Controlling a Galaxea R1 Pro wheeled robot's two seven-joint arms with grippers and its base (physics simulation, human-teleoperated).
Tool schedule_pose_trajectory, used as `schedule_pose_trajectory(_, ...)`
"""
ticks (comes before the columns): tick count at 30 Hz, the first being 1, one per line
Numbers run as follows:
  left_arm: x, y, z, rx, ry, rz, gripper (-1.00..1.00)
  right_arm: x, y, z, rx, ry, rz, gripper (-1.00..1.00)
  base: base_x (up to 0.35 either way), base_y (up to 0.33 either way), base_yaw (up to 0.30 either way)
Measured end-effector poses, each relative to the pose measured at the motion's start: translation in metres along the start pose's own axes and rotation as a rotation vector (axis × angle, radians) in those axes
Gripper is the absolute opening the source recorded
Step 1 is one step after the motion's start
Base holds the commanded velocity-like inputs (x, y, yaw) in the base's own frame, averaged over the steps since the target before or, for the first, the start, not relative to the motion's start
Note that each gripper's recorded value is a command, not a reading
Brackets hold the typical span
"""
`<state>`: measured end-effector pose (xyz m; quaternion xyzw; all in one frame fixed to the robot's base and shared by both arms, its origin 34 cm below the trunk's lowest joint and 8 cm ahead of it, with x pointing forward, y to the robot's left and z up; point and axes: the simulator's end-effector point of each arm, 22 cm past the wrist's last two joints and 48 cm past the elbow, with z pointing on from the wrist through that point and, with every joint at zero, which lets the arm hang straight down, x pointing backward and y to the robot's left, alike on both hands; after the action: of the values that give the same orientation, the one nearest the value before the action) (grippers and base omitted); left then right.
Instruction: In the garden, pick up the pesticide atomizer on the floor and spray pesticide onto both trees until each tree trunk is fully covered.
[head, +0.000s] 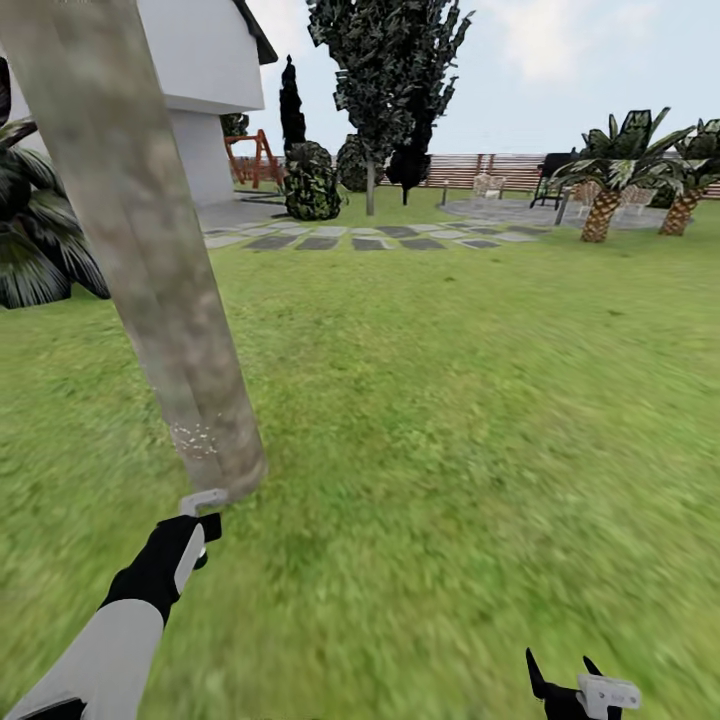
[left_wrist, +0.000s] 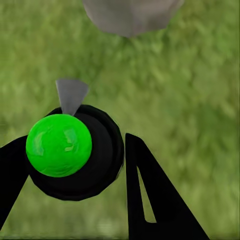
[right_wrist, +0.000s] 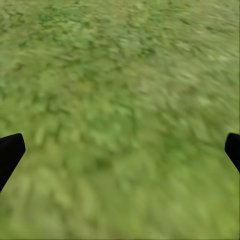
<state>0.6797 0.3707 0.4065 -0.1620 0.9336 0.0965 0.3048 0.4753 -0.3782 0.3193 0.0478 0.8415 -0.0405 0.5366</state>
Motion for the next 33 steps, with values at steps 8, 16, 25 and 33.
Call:
schedule_pose_trajectory(8,0.0,0.0,0.0,0.0,0.0,0.0,-1.0,0.0,0.0,0.0,0.0,0.0,0.0,1.0,0.003,-0.274,0.279)
schedule_pose_trajectory(16,0.0,0.0,0.0,0.001,0.0,0.0,-1.0,0.0,0.0,0.0,0.0,0.0,0.0,1.0,0.044,-0.169,0.245)
schedule_pose_trajectory(25,-0.019,-0.023,-0.006,0.039,-0.025,0.052,-1.0,0.0,0.001,0.0,-0.003,0.0,-0.001,1.0,0.001,-0.003,0.013)
schedule_pose_trajectory(33,-0.115,-0.023,-0.028,0.052,-0.076,0.088,-1.0,0.0,0.001,0.0,-0.003,0.0,-0.001,1.0,0.0,0.0,0.0)
